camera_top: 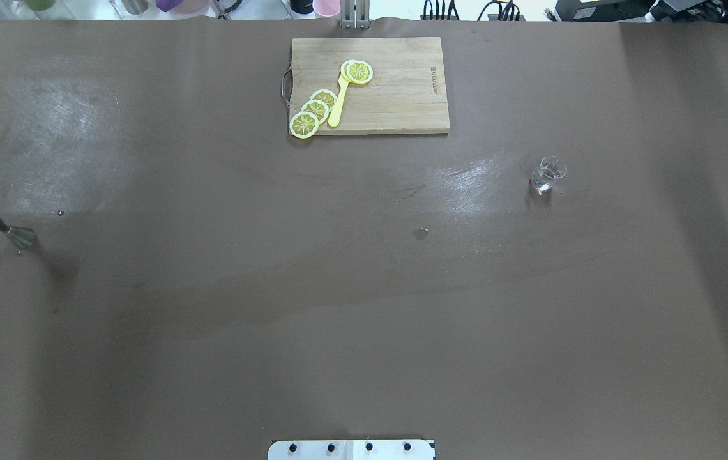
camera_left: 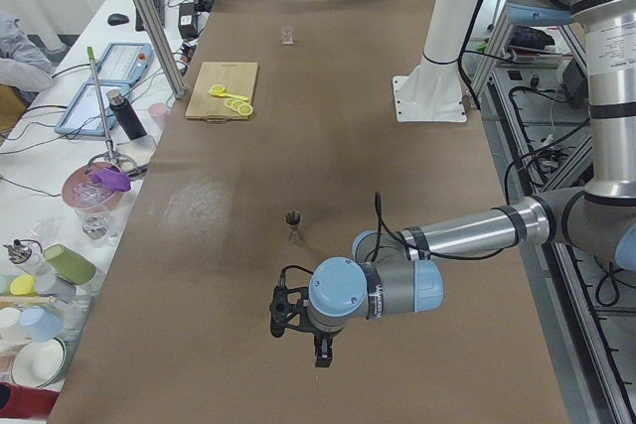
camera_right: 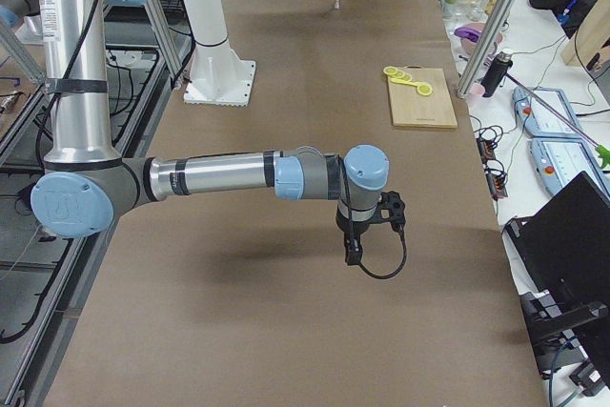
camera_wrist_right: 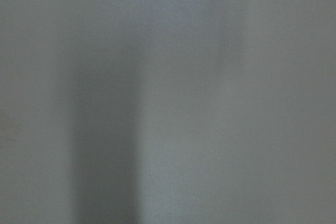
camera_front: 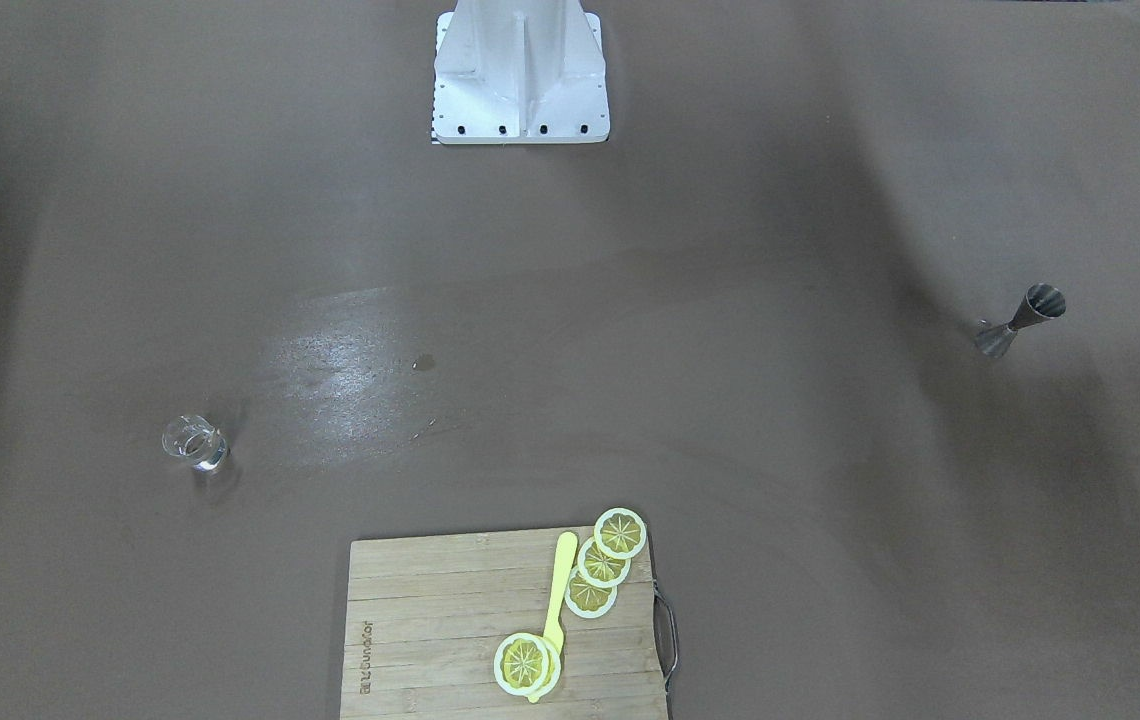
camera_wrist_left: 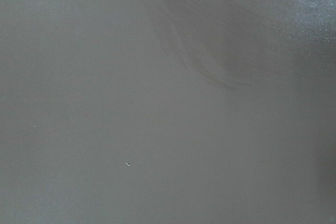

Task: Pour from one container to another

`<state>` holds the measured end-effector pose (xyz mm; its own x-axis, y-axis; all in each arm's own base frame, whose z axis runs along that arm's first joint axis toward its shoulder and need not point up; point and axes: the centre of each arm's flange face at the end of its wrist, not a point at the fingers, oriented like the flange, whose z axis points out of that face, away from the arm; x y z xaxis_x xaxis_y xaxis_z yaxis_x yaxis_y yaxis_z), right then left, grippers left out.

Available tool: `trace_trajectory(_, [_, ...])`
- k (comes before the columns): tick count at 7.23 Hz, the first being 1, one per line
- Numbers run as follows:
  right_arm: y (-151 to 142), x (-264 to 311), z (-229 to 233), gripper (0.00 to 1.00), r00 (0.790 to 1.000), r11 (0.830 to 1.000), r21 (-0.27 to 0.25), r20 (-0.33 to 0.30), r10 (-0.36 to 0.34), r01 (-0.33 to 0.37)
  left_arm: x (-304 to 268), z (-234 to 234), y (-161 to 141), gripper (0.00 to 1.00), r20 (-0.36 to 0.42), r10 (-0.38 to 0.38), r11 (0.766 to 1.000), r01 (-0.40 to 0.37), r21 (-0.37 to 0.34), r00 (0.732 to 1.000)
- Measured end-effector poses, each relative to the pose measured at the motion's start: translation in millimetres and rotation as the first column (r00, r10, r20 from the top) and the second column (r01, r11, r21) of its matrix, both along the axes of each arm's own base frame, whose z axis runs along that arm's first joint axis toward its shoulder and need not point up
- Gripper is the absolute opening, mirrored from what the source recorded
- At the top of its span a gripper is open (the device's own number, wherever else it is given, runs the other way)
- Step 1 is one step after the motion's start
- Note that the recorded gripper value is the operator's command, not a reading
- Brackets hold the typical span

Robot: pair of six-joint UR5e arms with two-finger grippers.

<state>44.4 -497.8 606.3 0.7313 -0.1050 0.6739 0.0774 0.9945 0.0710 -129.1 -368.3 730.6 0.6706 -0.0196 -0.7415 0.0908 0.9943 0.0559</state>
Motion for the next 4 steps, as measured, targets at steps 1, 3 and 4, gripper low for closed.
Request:
trace_trajectory(1, [-0.6, 0.0, 0.4, 1.0, 1.0, 1.0, -0.001, 0.0, 0.0, 0.0, 0.0, 0.1, 0.1, 0.99, 0.0, 0.0, 1.0, 0.0, 0.0, 1.0])
trace_trajectory(3, [-1.7, -0.1, 0.6, 1.0, 1.0, 1.0, -0.001, 0.0, 0.001, -0.001, 0.0, 0.2, 0.1, 0.99, 0.0, 0.0, 1.0, 0.0, 0.0, 1.0])
trace_trajectory(4, [-1.9, -0.1, 0.5, 1.0, 1.0, 1.0, -0.001, 0.0, 0.001, -0.001, -0.1, 0.2, 0.1, 0.99, 0.001, 0.0, 1.0, 0.0, -0.001, 1.0])
